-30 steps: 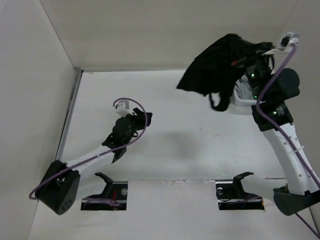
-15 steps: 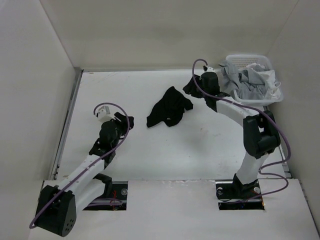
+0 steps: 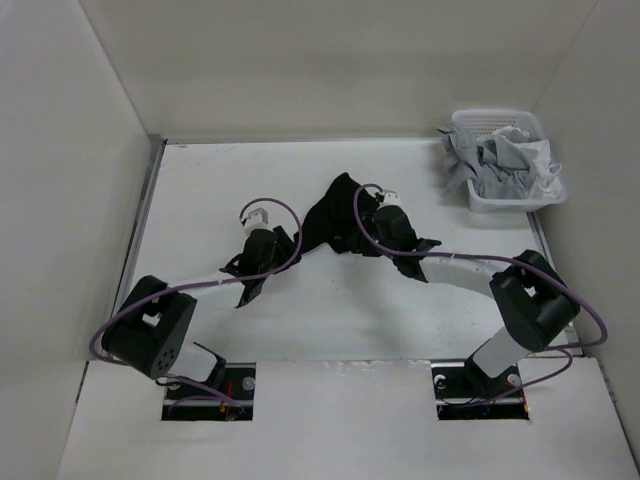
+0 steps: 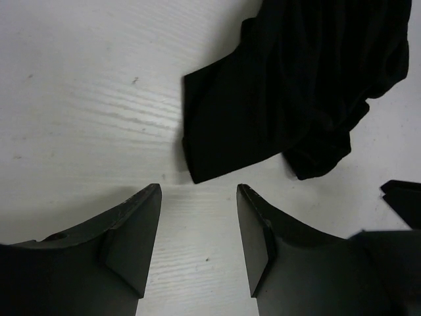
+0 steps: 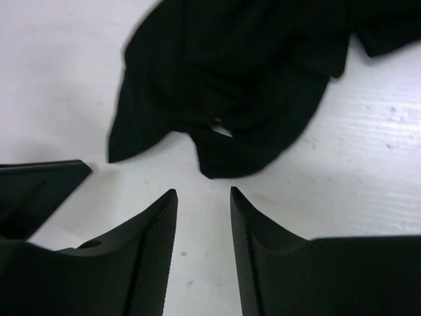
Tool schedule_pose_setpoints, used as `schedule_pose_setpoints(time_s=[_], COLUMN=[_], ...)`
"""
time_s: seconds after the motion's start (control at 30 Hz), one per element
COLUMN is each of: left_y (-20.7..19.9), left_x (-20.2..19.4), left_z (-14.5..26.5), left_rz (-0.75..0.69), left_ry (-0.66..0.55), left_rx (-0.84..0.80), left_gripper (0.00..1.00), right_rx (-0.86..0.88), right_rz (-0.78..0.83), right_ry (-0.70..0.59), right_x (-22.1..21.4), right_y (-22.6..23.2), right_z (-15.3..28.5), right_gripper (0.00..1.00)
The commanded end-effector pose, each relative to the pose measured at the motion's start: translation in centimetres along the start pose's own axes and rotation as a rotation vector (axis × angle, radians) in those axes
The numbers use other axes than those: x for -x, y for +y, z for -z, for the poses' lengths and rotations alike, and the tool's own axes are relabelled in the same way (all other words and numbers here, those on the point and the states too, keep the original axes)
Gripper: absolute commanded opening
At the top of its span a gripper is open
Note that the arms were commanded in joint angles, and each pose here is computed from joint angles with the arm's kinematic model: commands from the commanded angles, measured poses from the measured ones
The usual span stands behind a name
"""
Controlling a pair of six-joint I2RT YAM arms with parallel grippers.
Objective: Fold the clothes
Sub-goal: Flatten the tank top out
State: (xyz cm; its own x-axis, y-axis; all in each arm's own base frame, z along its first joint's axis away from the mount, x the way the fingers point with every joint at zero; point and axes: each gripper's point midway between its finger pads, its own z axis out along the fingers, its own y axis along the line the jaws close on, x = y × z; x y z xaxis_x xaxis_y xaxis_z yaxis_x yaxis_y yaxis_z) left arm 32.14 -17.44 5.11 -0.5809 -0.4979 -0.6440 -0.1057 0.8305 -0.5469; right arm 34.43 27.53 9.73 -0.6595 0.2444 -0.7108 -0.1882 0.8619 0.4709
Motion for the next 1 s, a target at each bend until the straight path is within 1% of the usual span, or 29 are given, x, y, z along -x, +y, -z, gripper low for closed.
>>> schedule_pose_setpoints(time_s=[0.0, 0.1, 0.27, 0.3, 0.37, 0.4, 0.43, 0.47, 0.5, 0.53, 0.57, 0.6, 0.73, 0.8, 0.97], left_y=[-3.7, -3.8, -4.0, -4.0, -4.0, -4.0, -4.2, -4.4, -4.7, -5.3, -5.9, -6.6, -8.8, -9.7, -11.2], left_x=[2.0, 1.2, 0.8, 0.9, 1.1, 1.2, 1.4, 1.6, 1.9, 2.4, 2.9, 3.8, 7.9, 10.1, 15.6], left_z=[-1.0, -2.3, -3.9, -4.2, -4.7, -4.9, -5.2, -5.3, -5.3, -5.0, -4.5, -3.9, 0.4, 3.2, 11.9], left_rz=[0.007, -0.002, 0.001, 0.001, 0.004, 0.003, 0.002, 0.008, 0.011, 0.015, 0.015, 0.016, 0.053, 0.084, 0.154], left_ry=[-0.06, -0.036, -0.024, -0.026, -0.03, -0.031, -0.033, -0.034, -0.04, -0.05, -0.063, -0.083, -0.178, -0.223, -0.367], left_rx=[-0.099, -0.083, -0.072, -0.068, -0.064, -0.061, -0.063, -0.067, -0.074, -0.089, -0.107, -0.125, -0.204, -0.242, -0.34], left_gripper=[0.48, 0.47, 0.39, 0.37, 0.32, 0.28, 0.22, 0.16, 0.12, 0.09, 0.06, 0.03, 0.0, 0.0, 0.0], right_rx=[-0.041, -0.076, -0.099, -0.103, -0.11, -0.111, -0.11, -0.102, -0.097, -0.086, -0.083, -0.079, -0.041, -0.02, 0.07], right_rz=[-0.059, -0.104, -0.138, -0.142, -0.154, -0.166, -0.177, -0.185, -0.191, -0.189, -0.187, -0.179, -0.102, -0.064, 0.005], right_ry=[-0.057, -0.044, -0.026, -0.014, 0.01, 0.013, 0.016, 0.021, 0.013, -0.013, -0.05, -0.084, -0.227, -0.277, -0.42], right_x=[0.6, 0.2, 0.3, 0.2, -0.2, -0.1, 0.0, 0.1, 0.4, 1.2, 2.2, 3.1, 7.7, 9.8, 14.4], right_y=[-0.9, -2.3, -2.7, -2.6, -2.6, -2.7, -2.7, -2.7, -2.7, -2.4, -2.3, -2.1, -0.5, 0.4, 3.4], right_z=[-0.8, -1.8, -3.7, -4.1, -4.7, -5.1, -5.5, -5.8, -5.9, -5.7, -5.1, -4.4, 1.1, 4.5, 14.6], right_gripper=[0.46, 0.5, 0.56, 0.56, 0.52, 0.49, 0.4, 0.26, 0.15, 0.07, 0.03, 0.02, 0.01, 0.01, 0.02])
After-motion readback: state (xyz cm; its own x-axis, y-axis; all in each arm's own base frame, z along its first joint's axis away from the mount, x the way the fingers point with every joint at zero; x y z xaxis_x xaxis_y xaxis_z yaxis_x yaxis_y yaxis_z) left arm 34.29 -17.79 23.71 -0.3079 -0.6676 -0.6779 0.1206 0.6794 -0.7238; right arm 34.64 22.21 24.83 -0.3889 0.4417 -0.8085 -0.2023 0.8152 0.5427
